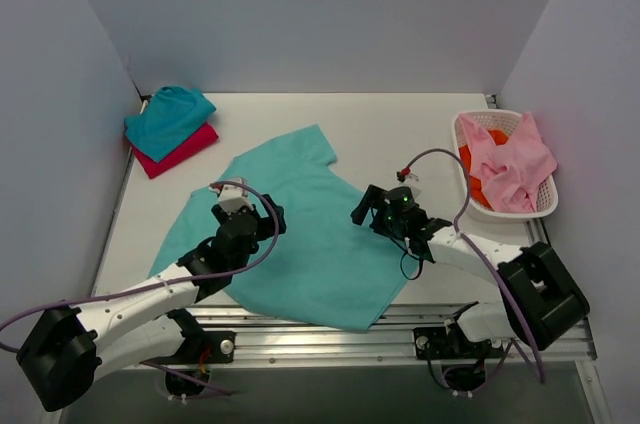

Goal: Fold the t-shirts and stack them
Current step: Flatten the tshirt out

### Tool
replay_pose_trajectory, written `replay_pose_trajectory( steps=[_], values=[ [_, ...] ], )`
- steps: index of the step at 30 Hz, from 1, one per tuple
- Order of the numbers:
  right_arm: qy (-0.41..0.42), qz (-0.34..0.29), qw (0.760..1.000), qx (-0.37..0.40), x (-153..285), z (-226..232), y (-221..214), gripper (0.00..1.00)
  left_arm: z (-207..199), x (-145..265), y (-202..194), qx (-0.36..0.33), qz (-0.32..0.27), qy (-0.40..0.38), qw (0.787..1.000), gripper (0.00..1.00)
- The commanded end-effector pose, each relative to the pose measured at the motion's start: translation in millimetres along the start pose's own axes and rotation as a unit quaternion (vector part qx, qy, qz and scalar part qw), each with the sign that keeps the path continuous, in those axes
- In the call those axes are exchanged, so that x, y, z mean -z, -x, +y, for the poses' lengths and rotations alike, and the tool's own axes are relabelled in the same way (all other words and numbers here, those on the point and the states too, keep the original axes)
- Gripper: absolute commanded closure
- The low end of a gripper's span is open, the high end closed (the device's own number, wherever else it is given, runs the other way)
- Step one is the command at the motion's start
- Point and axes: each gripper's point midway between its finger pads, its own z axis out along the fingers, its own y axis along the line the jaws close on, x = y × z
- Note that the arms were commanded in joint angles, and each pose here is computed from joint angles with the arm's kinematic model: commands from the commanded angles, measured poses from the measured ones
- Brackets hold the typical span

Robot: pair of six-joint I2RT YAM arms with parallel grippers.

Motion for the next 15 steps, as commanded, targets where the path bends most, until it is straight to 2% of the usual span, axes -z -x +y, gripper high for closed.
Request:
replay_pose_trajectory(
  steps=[1,9,13,15],
  values=[
    [0.075,0.002,0.997,-0.032,-10.4,39.9,-1.1,0.00,-16.1,-1.4,31.5,0.022,-0.039,-0.016,0.999,0.05],
    [0.039,0.028,0.998,-0.032,-50.2,32.8,-15.7,0.00,-1.7,0.4,35.6,0.026,-0.049,-0.003,0.998,0.05],
    [0.026,0.057,0.997,-0.032,-91.6,29.7,-25.7,0.00,3.5,0.8,38.2,0.028,-0.053,0.000,0.998,0.06],
    [0.048,0.063,0.996,-0.042,-110.1,43.7,-14.5,0.00,6.2,0.9,39.4,0.026,-0.054,0.003,0.998,0.06]
  ],
)
